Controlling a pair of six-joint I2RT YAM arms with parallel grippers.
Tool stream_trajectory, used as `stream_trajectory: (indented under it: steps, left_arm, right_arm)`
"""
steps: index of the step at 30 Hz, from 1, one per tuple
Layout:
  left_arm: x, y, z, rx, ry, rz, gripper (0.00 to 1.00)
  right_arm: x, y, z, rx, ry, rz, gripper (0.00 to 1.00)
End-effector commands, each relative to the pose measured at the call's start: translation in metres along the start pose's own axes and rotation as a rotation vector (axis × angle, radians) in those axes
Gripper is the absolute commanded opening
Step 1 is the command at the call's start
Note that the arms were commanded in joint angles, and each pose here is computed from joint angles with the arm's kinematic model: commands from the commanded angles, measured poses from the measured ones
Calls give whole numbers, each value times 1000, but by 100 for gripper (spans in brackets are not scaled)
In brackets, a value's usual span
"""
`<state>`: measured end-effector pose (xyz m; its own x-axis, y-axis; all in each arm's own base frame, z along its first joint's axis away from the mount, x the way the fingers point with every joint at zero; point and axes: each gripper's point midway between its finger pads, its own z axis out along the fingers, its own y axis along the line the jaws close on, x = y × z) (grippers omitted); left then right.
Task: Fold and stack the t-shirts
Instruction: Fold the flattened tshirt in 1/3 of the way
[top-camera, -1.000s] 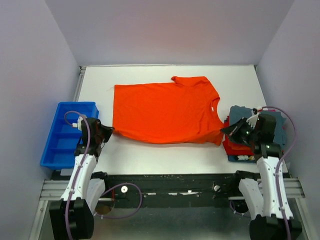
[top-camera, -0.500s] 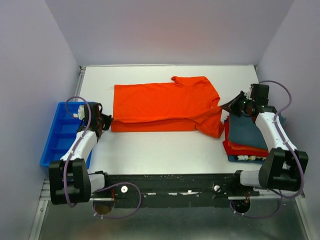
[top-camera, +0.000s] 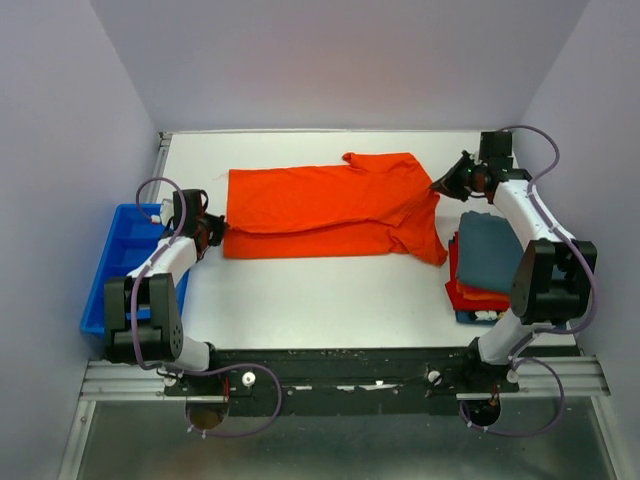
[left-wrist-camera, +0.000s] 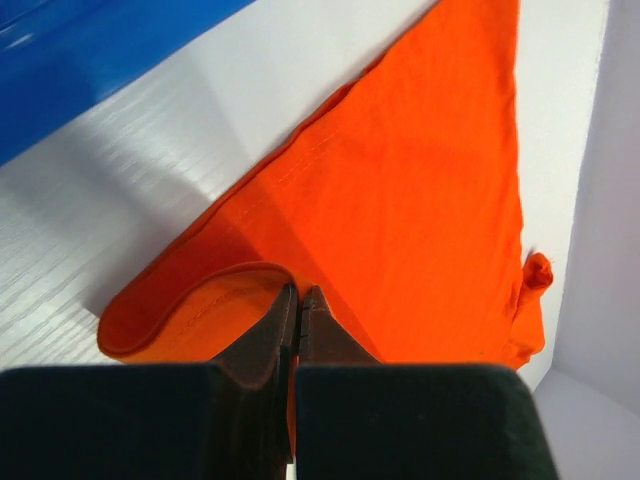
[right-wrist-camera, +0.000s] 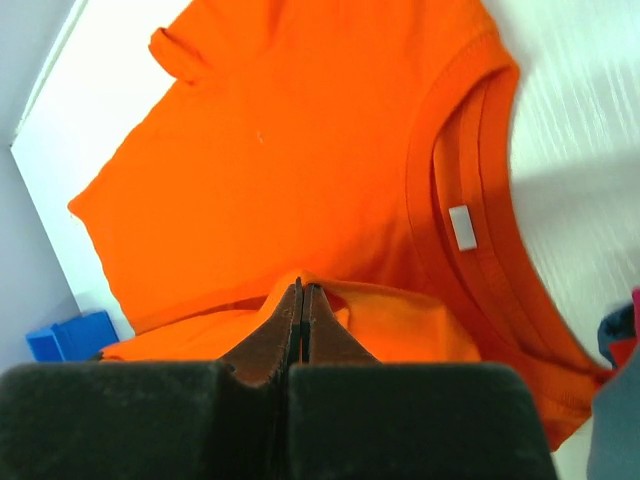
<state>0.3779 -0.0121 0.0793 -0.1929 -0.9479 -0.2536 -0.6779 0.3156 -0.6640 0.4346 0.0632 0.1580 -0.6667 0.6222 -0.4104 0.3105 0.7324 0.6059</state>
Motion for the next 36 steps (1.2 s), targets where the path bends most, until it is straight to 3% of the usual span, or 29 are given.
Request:
stream_trajectory:
  steps: [1,10,36]
  left_arm:
    - [-13,-16,6,9,-42,21,0]
    - [-2,-17,26,8,24,27,0]
    - [-11,-14,29,-28,-19,7,0]
  right_arm:
    - [-11,-6,12,49,17,-53,1]
    - [-20,-2,26,41,44,-67,1]
    - [-7,47,70,13,145,-249,1]
